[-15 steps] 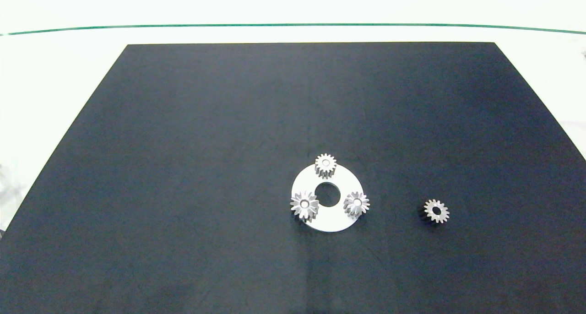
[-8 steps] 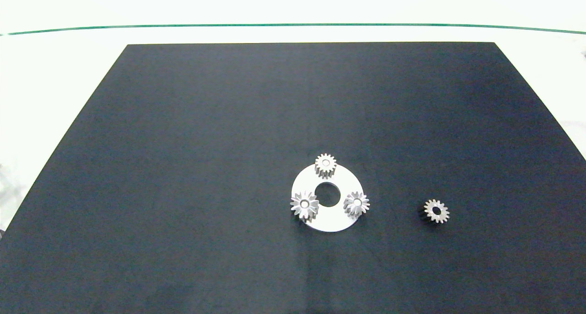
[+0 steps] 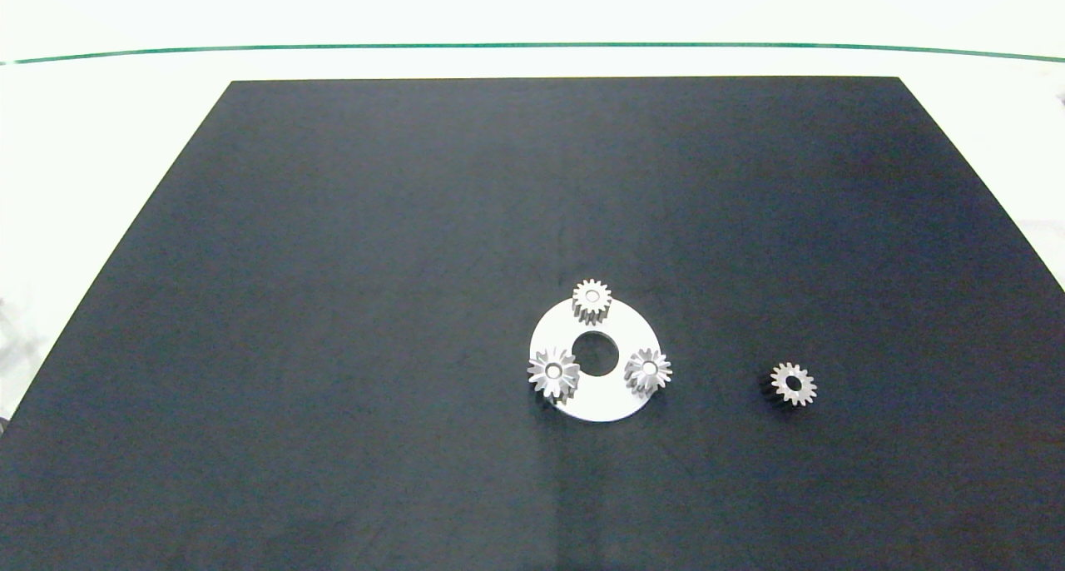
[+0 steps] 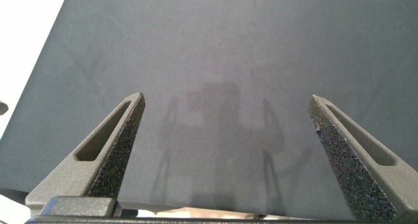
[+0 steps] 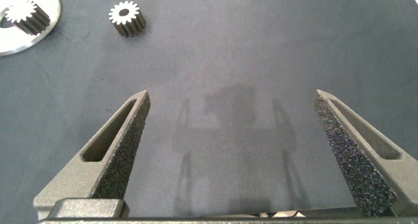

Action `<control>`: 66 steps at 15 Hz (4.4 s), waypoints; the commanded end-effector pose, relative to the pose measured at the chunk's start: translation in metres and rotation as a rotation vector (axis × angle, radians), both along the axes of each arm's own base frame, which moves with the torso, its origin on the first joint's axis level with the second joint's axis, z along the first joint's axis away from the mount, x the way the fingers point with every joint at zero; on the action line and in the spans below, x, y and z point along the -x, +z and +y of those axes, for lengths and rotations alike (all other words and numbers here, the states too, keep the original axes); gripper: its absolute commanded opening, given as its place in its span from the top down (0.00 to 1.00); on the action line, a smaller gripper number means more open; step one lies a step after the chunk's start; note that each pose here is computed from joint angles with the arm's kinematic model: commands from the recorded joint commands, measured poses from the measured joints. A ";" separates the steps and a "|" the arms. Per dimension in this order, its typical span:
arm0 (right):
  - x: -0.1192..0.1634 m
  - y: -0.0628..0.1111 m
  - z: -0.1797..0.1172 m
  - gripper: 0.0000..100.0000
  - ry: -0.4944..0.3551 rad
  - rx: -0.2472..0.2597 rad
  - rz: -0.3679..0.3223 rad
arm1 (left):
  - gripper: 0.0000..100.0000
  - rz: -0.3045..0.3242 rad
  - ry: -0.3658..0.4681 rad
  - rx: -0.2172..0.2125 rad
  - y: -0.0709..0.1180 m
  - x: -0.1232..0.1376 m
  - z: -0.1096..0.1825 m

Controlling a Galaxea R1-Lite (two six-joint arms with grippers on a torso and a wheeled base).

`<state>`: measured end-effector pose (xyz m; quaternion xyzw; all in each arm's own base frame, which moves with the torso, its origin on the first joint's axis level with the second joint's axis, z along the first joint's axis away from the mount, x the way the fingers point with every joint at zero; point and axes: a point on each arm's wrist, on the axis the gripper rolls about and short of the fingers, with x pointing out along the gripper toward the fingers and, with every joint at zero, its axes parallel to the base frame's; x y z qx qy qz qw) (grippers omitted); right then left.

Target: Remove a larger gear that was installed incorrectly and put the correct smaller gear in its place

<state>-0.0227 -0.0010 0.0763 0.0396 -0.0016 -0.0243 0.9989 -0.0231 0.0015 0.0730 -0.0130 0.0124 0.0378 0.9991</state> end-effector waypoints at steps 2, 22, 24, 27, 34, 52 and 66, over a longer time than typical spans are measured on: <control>0.000 0.000 0.000 0.00 0.001 0.007 0.000 | 0.00 0.002 0.001 -0.002 0.000 0.000 0.000; 0.004 0.014 0.000 0.00 -0.005 0.071 -0.035 | 0.00 0.000 0.001 -0.013 0.000 0.000 0.000; 0.012 0.030 0.000 0.00 0.000 0.076 -0.030 | 0.00 -0.046 0.006 -0.061 0.014 0.004 0.000; 0.023 0.053 -0.001 0.00 0.041 0.076 0.043 | 0.00 -0.013 0.000 -0.112 0.050 0.029 0.000; 0.012 0.120 -0.001 0.00 0.066 0.105 0.195 | 0.00 0.256 -0.132 -0.133 0.118 0.033 0.002; -0.050 0.146 0.004 0.00 0.170 0.162 0.466 | 0.00 0.479 -0.797 -0.438 0.155 -0.111 -0.083; -0.055 0.149 0.004 0.00 0.182 0.161 0.471 | 0.00 0.475 -0.708 -0.482 0.096 -0.218 -0.193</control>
